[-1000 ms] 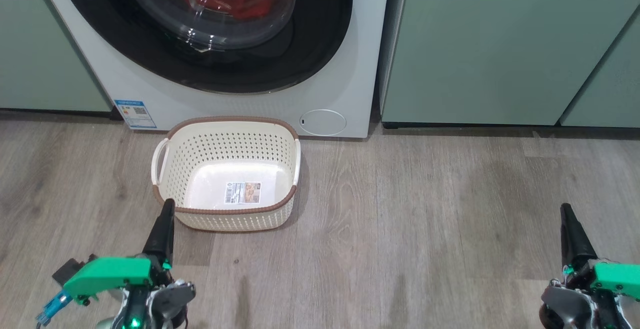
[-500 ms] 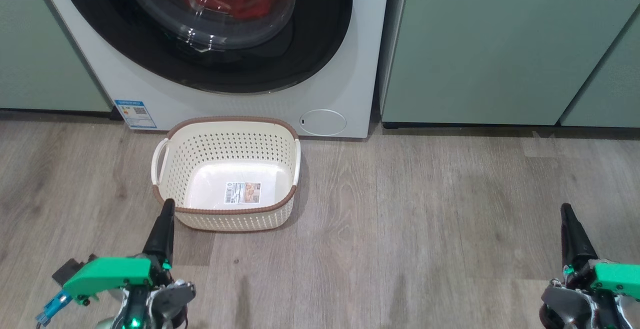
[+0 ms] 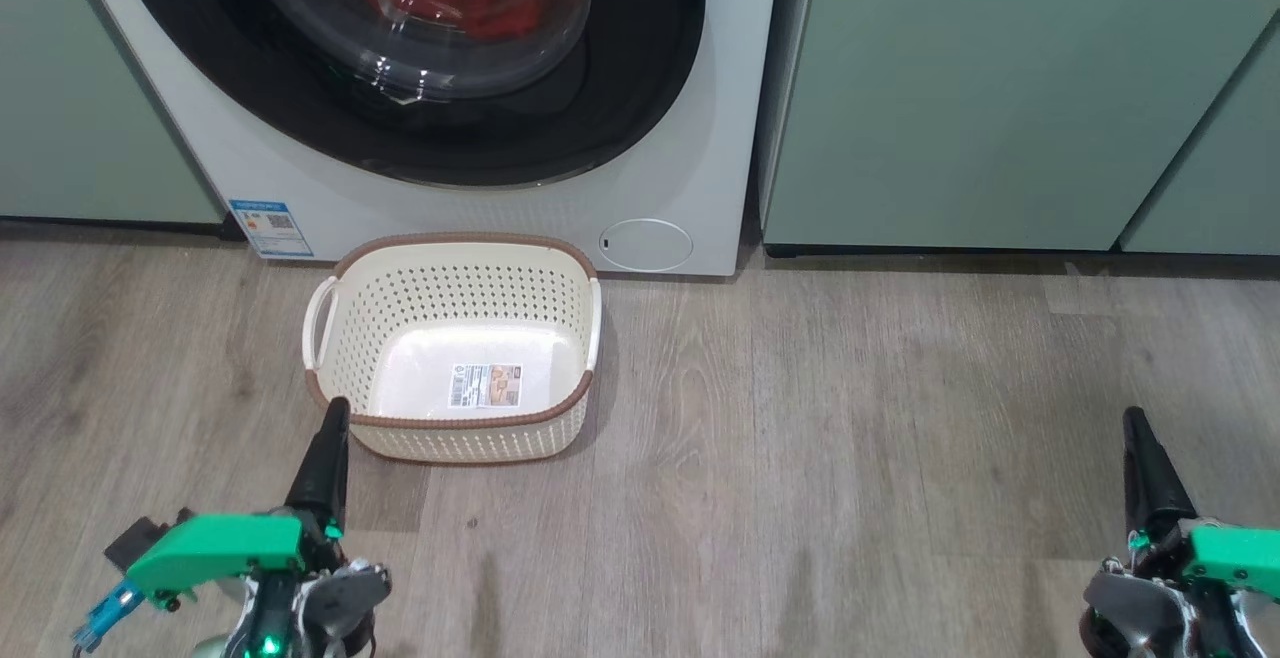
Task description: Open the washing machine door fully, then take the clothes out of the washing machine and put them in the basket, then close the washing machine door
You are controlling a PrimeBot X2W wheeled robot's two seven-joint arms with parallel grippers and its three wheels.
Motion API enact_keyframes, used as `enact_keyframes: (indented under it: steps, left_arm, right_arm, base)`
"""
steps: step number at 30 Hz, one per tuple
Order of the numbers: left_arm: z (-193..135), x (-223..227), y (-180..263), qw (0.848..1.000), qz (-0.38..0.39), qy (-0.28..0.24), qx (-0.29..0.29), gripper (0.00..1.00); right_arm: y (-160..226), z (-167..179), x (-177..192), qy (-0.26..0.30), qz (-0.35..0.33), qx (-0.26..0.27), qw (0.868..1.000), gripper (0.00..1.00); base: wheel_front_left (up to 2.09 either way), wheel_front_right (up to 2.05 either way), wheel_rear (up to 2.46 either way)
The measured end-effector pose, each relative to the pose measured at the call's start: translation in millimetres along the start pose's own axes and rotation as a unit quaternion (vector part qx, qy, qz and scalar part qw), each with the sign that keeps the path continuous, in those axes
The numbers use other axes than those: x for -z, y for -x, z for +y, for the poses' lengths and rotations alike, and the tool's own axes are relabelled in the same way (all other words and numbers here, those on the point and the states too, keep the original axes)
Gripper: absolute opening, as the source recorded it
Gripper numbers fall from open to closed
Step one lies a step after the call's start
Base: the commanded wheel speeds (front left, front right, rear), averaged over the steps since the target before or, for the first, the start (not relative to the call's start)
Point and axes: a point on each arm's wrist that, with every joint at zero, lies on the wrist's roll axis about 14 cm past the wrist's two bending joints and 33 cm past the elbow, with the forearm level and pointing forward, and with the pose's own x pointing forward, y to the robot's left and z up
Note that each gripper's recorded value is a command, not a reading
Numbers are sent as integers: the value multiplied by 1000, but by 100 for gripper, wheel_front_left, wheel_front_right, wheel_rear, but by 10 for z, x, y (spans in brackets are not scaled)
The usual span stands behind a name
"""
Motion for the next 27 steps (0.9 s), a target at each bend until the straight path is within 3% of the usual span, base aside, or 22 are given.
enact_keyframes:
  steps: [4, 5, 12, 27]
  left_arm:
    - [5, 1, 1, 1000, 0, 0, -1, 0]
    - [53, 5, 15, 1000, 0, 2, -8, 100]
    - [630, 15, 317, 995, -6, 12, -94, 100]
    - [512, -41, 239, 995, -16, -52, -79, 100]
  right_arm:
    - [1, -5, 1, 0, 0, 1, 1000, 0]
    - [12, -48, 1, -1, 0, 7, 1000, 100]
    - [220, -519, 37, -11, -2, 77, 997, 100]
    - [170, -440, 77, 30, -2, 67, 997, 100]
  base:
    - [0, 0, 0]
    - [0, 0, 0]
    - [0, 0, 0]
    - [0, 0, 0]
